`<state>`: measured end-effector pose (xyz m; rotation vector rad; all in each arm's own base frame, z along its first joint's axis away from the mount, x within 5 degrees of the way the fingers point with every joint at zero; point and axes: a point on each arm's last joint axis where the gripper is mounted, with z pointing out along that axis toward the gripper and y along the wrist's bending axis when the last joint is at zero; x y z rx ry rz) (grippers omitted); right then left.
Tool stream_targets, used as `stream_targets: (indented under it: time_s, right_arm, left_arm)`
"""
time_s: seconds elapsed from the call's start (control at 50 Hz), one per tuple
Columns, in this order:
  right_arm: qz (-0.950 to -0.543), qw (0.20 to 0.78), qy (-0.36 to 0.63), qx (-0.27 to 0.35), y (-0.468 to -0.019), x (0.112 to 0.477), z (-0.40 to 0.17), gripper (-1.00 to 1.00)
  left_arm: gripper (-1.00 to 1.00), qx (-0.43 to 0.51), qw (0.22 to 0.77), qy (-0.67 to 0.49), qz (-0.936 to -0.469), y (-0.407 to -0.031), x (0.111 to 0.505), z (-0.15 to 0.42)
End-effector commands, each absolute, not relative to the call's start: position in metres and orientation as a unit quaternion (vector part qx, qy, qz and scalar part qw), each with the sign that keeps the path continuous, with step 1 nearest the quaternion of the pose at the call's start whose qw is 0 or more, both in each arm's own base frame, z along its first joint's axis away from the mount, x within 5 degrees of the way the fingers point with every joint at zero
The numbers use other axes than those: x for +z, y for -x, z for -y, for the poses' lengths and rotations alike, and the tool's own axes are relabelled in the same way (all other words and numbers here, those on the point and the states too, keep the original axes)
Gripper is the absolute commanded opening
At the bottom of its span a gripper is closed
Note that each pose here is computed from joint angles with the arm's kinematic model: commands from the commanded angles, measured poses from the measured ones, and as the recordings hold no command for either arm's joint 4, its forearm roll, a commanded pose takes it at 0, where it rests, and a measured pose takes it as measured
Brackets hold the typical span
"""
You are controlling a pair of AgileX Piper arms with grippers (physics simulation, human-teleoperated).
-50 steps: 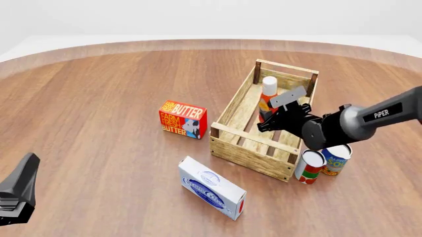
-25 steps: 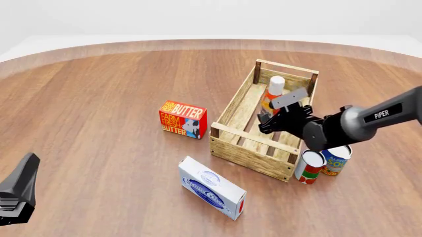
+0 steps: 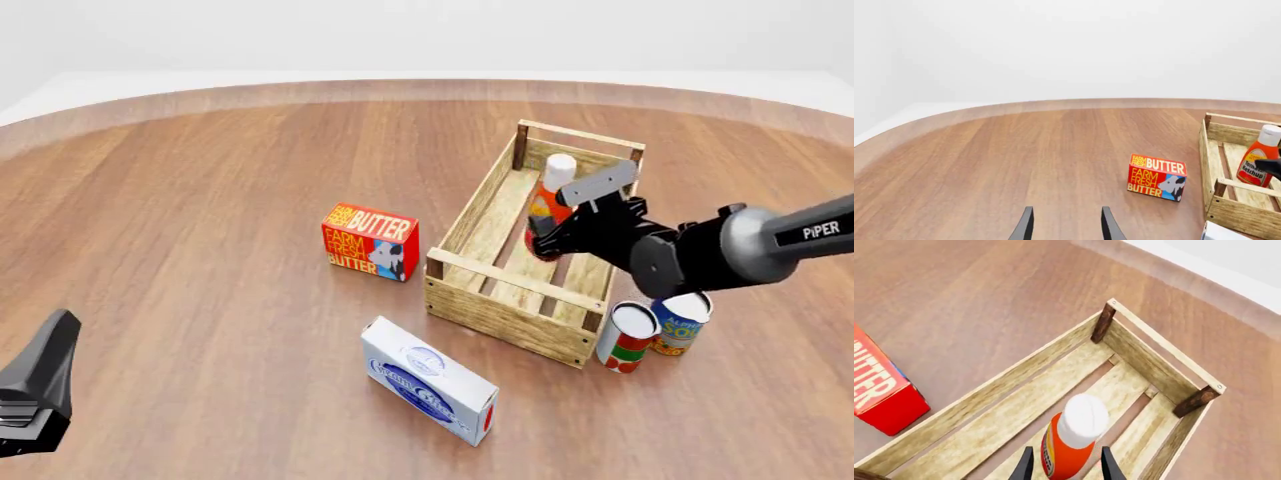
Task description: Pick up the ketchup, and put it in the wooden tray.
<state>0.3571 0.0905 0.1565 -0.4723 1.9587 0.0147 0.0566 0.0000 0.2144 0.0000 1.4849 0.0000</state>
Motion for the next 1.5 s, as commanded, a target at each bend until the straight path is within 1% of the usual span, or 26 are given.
stream_targets:
  time_s: [0.02,0.22,0.64,0.98,1.16,1.5]
  right_arm:
    - [-0.81,0.55,0.203,0.003,-0.348,0.178,-0.089,1.0]
    - [-0.798,0.566,0.206,0.002,-0.335,0.2,-0.088,1.0]
    - [-0.781,0.588,0.211,0.018,-0.299,0.224,-0.09,1.0]
    - [-0.774,0.596,0.213,0.024,-0.273,0.231,-0.087,1.0]
    - [-0.766,0.605,0.214,0.024,-0.249,0.233,-0.08,1.0]
    - [-0.768,0.604,0.212,0.028,-0.216,0.227,-0.07,1.0]
  left_arm:
    - [1.0,0.0,0.737,0.0,-0.676,-0.057,0.214,0.0]
    - [1.0,0.0,0.737,0.0,-0.676,-0.057,0.214,0.0]
    - [1.0,0.0,0.737,0.0,-0.676,-0.057,0.214,0.0]
    - [1.0,0.0,0.737,0.0,-0.676,-0.057,0.214,0.0]
    - [1.0,0.0,0.737,0.0,-0.676,-0.057,0.214,0.0]
    - [1.0,0.0,0.737,0.0,-0.676,-0.057,0.214,0.0]
